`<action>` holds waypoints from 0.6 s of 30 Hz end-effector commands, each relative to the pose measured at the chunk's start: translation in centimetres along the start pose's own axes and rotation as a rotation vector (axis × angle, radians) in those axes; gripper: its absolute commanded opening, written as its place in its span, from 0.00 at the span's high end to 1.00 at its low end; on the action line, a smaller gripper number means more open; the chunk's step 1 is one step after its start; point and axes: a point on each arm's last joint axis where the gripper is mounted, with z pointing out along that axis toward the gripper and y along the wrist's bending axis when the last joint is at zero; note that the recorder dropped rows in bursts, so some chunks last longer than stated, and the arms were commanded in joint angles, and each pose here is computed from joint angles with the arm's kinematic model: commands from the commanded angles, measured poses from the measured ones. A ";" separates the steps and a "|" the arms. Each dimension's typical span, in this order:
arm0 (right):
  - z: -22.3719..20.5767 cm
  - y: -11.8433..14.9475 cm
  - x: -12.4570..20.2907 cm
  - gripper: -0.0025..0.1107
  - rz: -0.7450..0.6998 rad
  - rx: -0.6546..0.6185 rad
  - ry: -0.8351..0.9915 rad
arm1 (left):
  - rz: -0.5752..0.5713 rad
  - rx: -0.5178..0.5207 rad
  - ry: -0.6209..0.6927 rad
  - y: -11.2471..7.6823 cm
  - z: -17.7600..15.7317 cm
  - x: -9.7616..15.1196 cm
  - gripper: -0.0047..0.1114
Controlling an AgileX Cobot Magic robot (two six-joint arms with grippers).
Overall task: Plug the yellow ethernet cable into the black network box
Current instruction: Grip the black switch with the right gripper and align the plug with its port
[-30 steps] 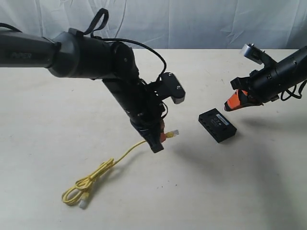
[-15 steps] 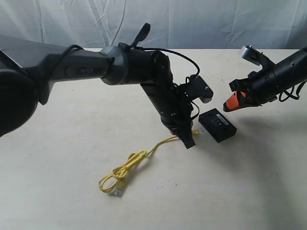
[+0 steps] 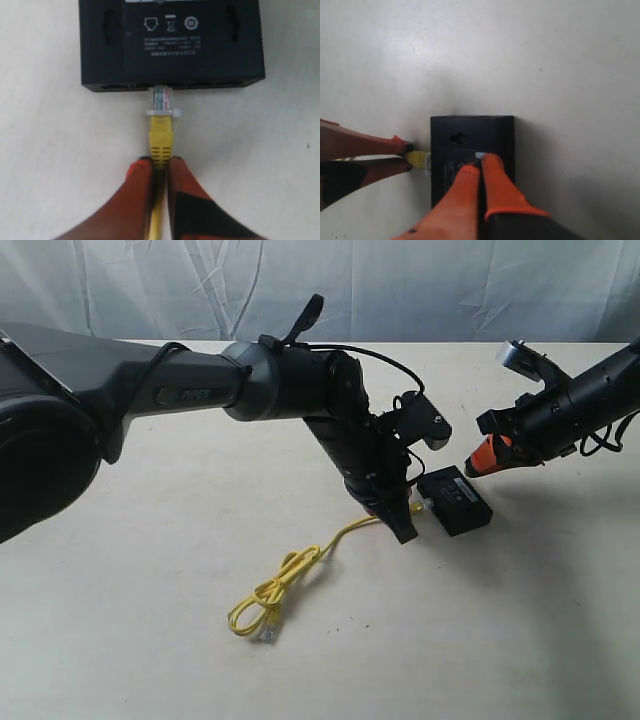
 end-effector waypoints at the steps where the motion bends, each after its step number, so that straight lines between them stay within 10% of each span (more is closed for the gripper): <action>1: -0.3 -0.3 0.0 0.98 -0.021 0.019 0.004 | -0.025 -0.013 -0.018 0.0 0.4 -0.2 0.96; 18: -0.1 -0.6 0.0 0.98 -0.031 0.052 0.006 | -0.036 0.091 0.061 -1.0 0.4 0.5 0.96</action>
